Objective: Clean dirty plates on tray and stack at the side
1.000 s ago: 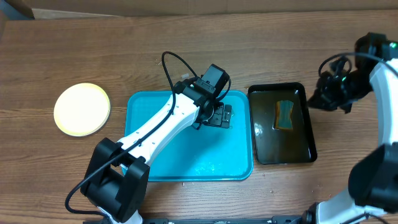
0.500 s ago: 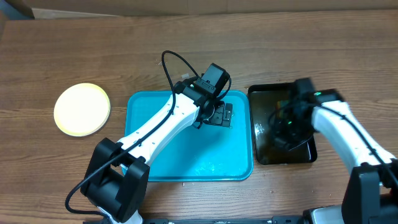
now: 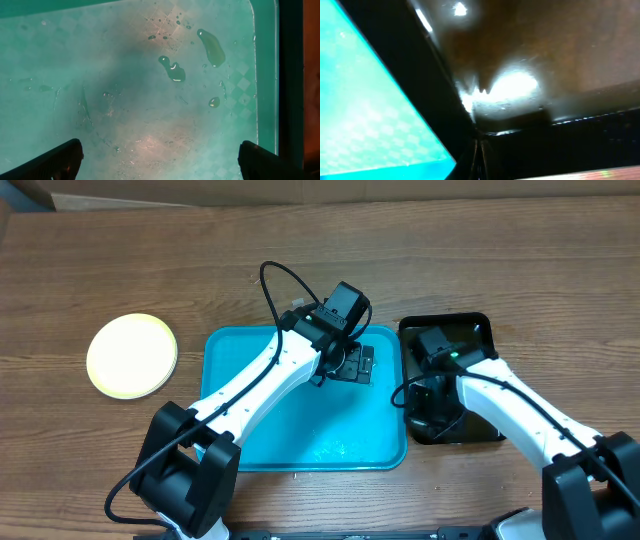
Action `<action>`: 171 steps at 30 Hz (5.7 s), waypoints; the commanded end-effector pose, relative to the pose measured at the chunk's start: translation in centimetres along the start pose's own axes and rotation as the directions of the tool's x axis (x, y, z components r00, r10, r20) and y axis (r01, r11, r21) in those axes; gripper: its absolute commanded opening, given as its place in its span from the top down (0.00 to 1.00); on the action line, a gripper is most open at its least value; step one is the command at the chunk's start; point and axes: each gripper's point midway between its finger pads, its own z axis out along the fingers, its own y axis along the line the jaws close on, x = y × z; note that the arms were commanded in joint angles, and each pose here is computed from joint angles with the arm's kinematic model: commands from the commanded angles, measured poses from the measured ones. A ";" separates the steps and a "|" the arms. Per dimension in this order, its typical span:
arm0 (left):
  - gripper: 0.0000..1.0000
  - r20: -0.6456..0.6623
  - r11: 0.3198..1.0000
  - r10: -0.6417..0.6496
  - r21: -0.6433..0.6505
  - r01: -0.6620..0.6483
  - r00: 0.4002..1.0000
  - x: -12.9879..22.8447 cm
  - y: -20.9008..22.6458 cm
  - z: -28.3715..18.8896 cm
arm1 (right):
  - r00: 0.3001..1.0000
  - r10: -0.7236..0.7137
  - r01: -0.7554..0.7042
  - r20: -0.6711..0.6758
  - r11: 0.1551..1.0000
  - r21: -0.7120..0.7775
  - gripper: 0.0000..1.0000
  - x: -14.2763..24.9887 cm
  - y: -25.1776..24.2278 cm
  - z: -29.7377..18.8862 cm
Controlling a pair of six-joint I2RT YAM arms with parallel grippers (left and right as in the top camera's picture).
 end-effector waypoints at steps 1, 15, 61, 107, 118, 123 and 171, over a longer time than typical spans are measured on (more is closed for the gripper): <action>0.00 0.020 1.000 0.002 0.000 -0.002 1.000 -0.6 -0.2 -0.5 | 0.998 0.018 -0.019 0.057 1.000 0.024 0.96 -0.3 -0.3 -0.5; 0.00 0.018 1.000 0.002 -0.001 -0.002 1.000 -0.5 -0.2 -0.5 | 0.998 0.060 -0.060 0.035 0.998 0.008 0.96 0.3 -0.6 1.2; 0.00 0.018 1.000 0.002 0.000 -0.002 1.000 -0.6 -0.2 -0.5 | 0.997 -0.067 0.070 0.028 0.986 -0.152 0.81 -1.8 1.9 -3.7; 0.00 0.391 0.937 -0.203 -0.189 0.294 0.898 -10.5 12.6 -3.0 | 0.764 0.230 -0.223 0.603 0.971 -0.087 0.00 -18.9 -8.9 -15.0; 0.00 0.390 0.937 -0.204 -0.187 0.294 0.898 -10.5 12.6 -3.0 | 0.763 0.229 -0.222 0.605 0.971 -0.088 0.00 -18.7 -9.0 -15.1; 0.00 0.390 0.937 -0.204 -0.187 0.294 0.898 -10.5 12.6 -3.0 | 0.711 0.218 -0.177 0.669 0.976 -0.130 0.00 -17.3 -7.9 -18.4; 0.00 0.390 0.937 -0.204 -0.187 0.294 0.898 -10.5 12.6 -3.0 | -0.327 0.345 0.457 0.880 0.873 -0.172 0.00 -1.2 -8.1 -23.8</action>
